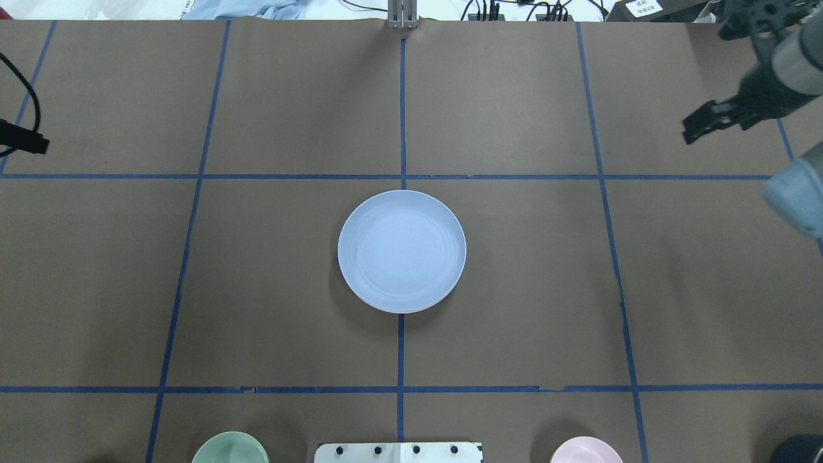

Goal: Stack three plates with pink and blue

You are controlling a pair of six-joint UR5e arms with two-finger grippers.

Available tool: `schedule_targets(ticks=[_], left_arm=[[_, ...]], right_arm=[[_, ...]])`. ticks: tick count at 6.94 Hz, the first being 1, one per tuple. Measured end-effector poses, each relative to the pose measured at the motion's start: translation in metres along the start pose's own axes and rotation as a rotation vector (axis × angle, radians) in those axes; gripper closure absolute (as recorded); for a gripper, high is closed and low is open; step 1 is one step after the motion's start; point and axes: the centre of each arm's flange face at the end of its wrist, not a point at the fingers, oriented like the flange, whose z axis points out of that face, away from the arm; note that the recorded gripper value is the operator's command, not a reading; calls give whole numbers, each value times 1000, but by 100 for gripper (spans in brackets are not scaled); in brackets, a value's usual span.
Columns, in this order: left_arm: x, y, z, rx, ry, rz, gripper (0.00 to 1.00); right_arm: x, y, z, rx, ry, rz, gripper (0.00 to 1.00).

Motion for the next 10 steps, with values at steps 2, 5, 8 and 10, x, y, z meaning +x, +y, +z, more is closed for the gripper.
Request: schedule_targets(ticks=[2, 5, 8, 10], left_arm=[[-121, 19, 8, -75, 23, 23, 0], [-195, 64, 33, -148, 68, -83, 0], [-251, 133, 17, -141, 105, -143, 0], [-255, 150, 10, -126, 145, -161, 0]], right_arm=[[126, 82, 0, -61, 5, -3, 0], [223, 174, 10, -121, 19, 178, 0], [236, 185, 16, -135, 18, 212, 0], [236, 185, 17, -136, 16, 214, 0]])
